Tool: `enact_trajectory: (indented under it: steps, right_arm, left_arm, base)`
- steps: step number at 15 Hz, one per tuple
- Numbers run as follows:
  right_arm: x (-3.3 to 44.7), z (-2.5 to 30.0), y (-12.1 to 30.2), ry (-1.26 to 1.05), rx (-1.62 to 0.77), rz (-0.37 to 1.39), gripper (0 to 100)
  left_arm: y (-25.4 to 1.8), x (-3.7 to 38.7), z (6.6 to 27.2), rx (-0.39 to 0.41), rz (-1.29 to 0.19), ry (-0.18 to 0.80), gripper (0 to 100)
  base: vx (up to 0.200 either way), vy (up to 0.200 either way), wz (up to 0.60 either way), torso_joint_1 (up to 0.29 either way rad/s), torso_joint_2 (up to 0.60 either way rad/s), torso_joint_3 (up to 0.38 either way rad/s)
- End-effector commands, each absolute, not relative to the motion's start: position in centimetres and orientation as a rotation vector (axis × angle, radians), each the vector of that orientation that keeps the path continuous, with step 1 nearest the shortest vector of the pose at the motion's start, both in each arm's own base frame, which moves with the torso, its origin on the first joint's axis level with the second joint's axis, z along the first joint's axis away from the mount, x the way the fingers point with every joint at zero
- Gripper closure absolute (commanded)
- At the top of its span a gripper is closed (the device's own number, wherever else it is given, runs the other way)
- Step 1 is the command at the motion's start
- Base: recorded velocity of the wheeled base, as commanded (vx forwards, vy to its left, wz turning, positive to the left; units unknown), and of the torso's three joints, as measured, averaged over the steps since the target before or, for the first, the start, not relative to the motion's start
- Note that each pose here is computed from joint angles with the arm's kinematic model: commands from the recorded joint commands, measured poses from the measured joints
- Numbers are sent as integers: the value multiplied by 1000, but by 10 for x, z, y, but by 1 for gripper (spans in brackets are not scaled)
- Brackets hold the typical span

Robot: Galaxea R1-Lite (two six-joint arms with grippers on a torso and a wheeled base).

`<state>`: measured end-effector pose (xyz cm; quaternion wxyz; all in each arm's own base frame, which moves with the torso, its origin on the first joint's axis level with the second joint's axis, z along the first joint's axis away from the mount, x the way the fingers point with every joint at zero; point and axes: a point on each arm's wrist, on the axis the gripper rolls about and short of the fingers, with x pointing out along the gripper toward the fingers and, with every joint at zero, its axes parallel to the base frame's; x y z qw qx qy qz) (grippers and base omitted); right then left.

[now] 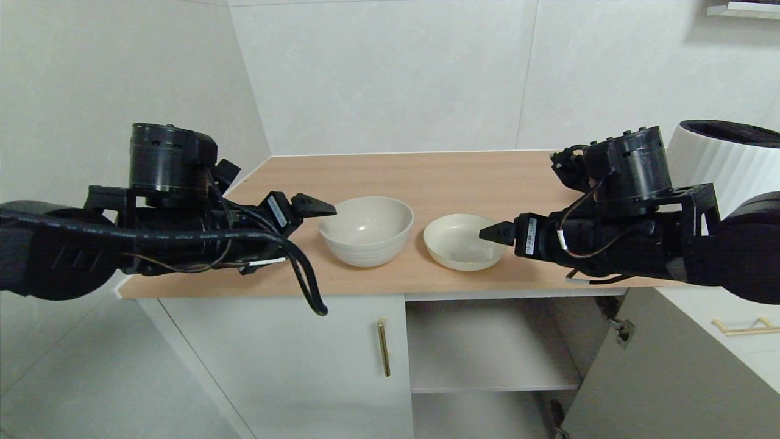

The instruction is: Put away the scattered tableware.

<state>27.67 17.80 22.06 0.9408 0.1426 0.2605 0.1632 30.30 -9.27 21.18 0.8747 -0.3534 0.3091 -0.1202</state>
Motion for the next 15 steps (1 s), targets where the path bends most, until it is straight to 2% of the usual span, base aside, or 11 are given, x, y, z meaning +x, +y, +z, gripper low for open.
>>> enact_trajectory:
  steps: [1, 9, 10, 15]
  right_arm:
    - [277, 220, 178, 534, 290, 334, 0]
    - [276, 221, 178, 531, 291, 334, 0]
    - [276, 221, 178, 531, 291, 334, 0]
    - [277, 220, 178, 533, 286, 333, 0]
  left_arm:
    - [-101, 311, 198, -742, -245, 687, 0]
    - [-103, 314, 195, -745, -246, 687, 0]
    - [-103, 314, 194, -745, -245, 688, 100]
    - [-103, 313, 195, -745, -245, 684, 100]
  base:
    - [0, 0, 0, 0, 0, 0]
    - [0, 0, 0, 0, 0, 0]
    - [0, 0, 0, 0, 0, 0]
    - [0, 0, 0, 0, 0, 0]
